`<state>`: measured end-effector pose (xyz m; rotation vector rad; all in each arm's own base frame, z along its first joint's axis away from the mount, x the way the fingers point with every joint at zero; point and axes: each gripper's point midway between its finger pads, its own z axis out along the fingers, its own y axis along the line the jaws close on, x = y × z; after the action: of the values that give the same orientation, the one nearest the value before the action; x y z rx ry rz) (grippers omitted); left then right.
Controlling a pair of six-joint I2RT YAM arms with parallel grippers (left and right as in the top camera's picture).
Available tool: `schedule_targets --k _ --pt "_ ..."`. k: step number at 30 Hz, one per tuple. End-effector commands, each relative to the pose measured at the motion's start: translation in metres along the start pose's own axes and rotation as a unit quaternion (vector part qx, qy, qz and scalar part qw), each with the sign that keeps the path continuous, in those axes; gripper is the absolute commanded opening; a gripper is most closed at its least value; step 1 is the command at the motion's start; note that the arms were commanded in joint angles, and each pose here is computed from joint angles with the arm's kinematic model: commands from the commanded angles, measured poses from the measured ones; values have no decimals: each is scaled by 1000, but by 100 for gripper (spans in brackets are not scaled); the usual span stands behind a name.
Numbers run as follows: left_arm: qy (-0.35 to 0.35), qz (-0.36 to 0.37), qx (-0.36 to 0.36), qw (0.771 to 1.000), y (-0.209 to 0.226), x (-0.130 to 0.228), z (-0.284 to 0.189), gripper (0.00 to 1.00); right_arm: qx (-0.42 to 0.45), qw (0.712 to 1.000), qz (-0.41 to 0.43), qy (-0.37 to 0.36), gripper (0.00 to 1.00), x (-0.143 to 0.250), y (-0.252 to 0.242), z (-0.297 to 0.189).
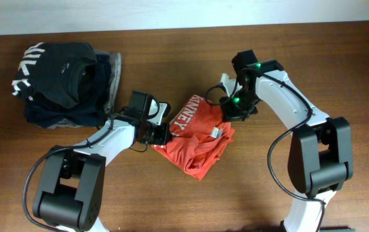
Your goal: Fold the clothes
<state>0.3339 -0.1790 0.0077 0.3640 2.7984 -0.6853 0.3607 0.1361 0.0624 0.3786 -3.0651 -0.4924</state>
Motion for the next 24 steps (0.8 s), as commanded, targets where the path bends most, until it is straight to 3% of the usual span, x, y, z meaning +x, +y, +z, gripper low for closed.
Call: schedule_targets --k 1,4,10,14,18,22,24 --pt "12 -7 -19 1000 9 1 4 30 14 1000 1 -14 41 0 -3 -14" --pt "-5 -2 -7 1000 -3 -17 -15 39 -7 999 -6 -31 43 0 9 -28" --pt "-49 9 -8 999 -24 -52 -76 41 -77 995 -44 -56 43 15 58 -64" --pt "-85 23 -14 996 -32 -66 -122 43 -70 990 -87 -84 43 32 86 -94" --pt "-130 38 -20 991 -41 -74 -175 52 11 985 -95 -142 53 52 101 -131" --pt "-176 38 -28 983 -47 -70 -222 60 1 980 -124 -153 57 71 130 -129" --pt "-200 43 -36 978 -49 -65 -244 64 -2 982 -132 -138 59 76 138 -101"
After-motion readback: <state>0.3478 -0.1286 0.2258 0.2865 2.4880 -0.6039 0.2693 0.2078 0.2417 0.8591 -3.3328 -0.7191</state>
